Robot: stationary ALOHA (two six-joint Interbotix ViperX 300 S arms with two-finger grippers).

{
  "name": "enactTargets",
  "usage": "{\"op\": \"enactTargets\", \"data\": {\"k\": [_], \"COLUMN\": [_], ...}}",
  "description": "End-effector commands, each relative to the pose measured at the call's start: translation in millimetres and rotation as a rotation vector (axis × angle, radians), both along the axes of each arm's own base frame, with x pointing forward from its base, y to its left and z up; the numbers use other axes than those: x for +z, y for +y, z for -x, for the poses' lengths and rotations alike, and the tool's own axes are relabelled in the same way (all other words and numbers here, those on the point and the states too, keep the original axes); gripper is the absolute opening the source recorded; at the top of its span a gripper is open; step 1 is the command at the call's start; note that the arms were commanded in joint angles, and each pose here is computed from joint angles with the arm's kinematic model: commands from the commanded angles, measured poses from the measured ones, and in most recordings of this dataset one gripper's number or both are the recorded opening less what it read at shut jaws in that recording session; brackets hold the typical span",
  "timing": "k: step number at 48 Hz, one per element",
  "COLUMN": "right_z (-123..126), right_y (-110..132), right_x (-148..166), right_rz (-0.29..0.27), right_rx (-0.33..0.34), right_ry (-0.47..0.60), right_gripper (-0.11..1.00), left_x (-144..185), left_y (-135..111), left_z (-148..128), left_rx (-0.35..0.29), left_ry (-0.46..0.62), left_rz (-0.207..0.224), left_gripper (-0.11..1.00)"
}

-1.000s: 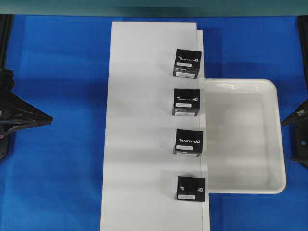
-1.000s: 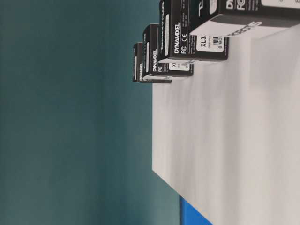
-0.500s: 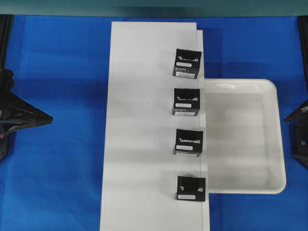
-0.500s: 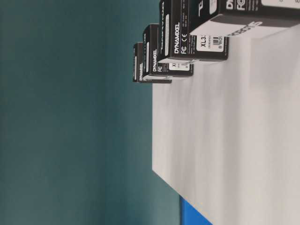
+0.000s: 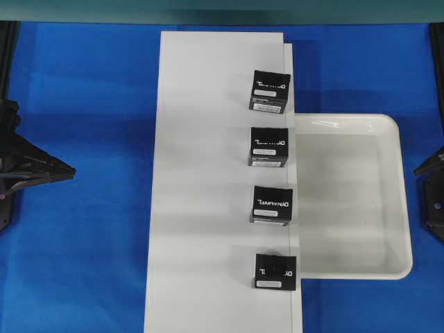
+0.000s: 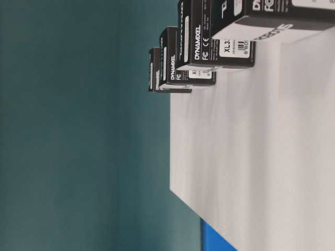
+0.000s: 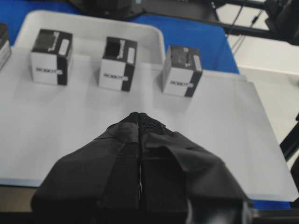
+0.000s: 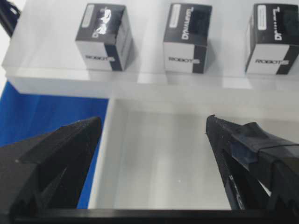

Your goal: Place the box from the white plastic tray onto the white base.

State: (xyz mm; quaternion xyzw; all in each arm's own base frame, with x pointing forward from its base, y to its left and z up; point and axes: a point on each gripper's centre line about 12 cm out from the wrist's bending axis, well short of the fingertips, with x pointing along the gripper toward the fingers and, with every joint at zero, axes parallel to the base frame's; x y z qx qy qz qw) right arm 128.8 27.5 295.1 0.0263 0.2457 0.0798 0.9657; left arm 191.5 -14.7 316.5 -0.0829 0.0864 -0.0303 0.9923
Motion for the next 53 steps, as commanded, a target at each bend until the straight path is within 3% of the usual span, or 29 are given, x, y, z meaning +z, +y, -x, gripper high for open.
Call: {"op": "enactTargets", "data": {"k": [1, 29, 38, 53], "right_z": [-0.1, 2.9, 7.7, 16.3], "right_y": [0.0, -1.6, -10.5, -22.8], "right_x": [2.8, -7.0, -15.1, -12.0], "right_rz": [0.000, 0.007, 0.018, 0.005], "right_rx": [0.001, -0.007, -0.069, -0.159], "right_ry": [-0.010, 0.026, 0.083, 0.042], "right_gripper": [0.99, 0.99, 0.99, 0.98], "left_x": [5.6, 6.5, 6.9, 7.1], "left_y": [0.2, -0.1, 0.1, -0.2], "left_z": [-1.4, -1.8, -1.9, -1.9], "left_rx": [0.002, 0.000, 0.001, 0.000], "left_ry": [-0.023, -0.032, -0.035, -0.037], "left_rz": [0.000, 0.001, 0.001, 0.001], "left_gripper": [-0.07, -0.07, -0.07, -0.07]}}
